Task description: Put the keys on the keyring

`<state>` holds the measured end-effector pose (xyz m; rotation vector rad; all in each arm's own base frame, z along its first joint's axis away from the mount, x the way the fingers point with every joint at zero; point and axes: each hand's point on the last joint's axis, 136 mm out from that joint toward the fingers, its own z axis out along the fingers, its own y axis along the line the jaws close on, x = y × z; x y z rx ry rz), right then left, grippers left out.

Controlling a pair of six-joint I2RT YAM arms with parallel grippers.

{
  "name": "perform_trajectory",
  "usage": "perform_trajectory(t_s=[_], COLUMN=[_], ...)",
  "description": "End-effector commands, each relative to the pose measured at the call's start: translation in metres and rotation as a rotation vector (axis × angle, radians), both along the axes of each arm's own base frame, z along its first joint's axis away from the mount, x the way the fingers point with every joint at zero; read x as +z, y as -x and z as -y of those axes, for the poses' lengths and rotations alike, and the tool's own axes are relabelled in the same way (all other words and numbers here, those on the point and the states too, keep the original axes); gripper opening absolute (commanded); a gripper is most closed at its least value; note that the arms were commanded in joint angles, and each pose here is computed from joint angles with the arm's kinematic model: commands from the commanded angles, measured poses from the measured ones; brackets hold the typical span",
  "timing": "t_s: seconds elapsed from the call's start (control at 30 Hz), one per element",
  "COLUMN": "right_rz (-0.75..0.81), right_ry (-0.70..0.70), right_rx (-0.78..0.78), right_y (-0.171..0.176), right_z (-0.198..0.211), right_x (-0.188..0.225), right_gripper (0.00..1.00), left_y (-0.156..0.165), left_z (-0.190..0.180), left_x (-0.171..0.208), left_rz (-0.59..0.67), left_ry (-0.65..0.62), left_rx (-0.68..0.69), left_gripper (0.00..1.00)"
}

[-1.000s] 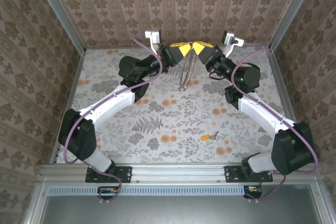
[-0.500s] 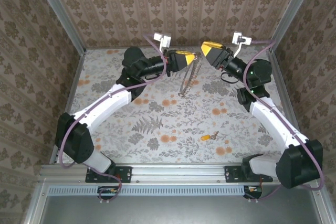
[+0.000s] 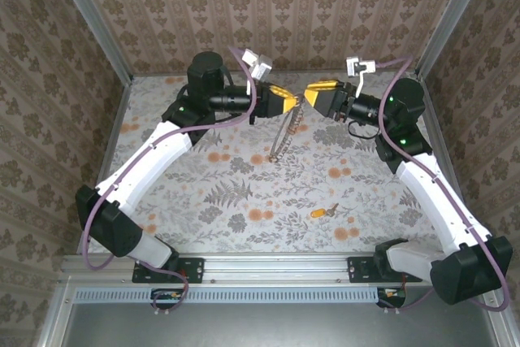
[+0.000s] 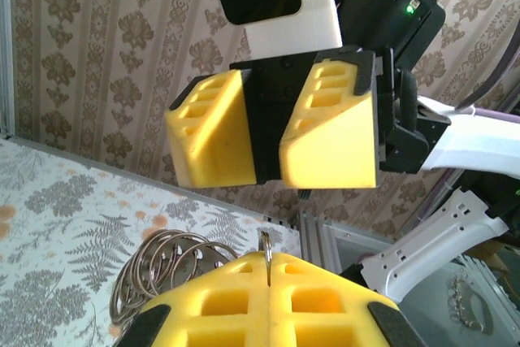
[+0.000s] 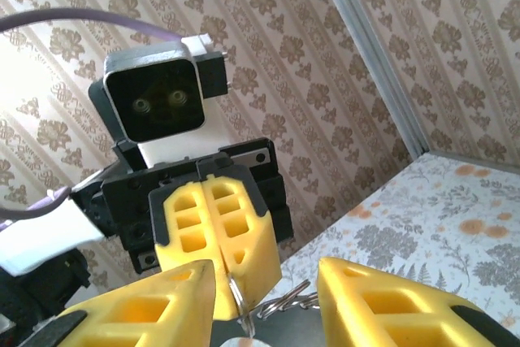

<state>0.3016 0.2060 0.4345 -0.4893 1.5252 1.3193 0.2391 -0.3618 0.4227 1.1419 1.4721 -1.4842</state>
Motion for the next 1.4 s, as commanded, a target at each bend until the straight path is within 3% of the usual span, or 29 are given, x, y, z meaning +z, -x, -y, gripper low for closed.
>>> perform_trajectory(t_s=[0.0,0.8,0.9,1.0,1.07,1.1,1.17,1.2,1.27,1.37], right_rz=[0.039,-0.007,-0.008,-0.003,0.001,0.009,0.027,0.039,0.058,0.087], right_ry=[0.017,0.029,0.03,0.029,0.029,0.028,0.026,0.02,0.0,-0.028], right_rx=[0.062,0.128,0.131,0.125,0.112,0.101,0.078,0.065,0.052,0.04], right_y=[0.021,0.023,0.024,0.023,0.021,0.02,0.019,0.018,0.017,0.017], right_z=[-0.005,-0.027,-0.027,-0.027,-0.026,-0.025,-0.022,-0.02,-0.016,-0.013], right_x=[0.008,-0.014,-0.016,-0.015,-0.015,-0.014,-0.012,-0.01,-0.005,0.003], right_gripper=[0.39,0.31,0.19,0.0,0.0,0.0,0.0,0.0,0.0,0.0], left_y=[0.016,0.02,0.02,0.02,0.02,0.018,0.012,0.008,0.002,-0.006], left_z=[-0.011,-0.011,-0.011,-0.009,-0.009,-0.009,-0.011,-0.014,-0.021,-0.03], left_x=[0.02,0.032,0.033,0.033,0.034,0.033,0.032,0.032,0.032,0.032], left_rz=[0.073,0.091,0.091,0.089,0.089,0.086,0.087,0.087,0.084,0.066], left_ry=[0.02,0.044,0.046,0.046,0.049,0.047,0.043,0.045,0.061,0.09], left_rx=[-0.044,-0.061,-0.061,-0.063,-0.059,-0.047,-0.006,0.02,0.06,0.101], left_gripper=[0.0,0.0,0.0,0.0,0.0,0.05,0.3,0.38,0.44,0.45])
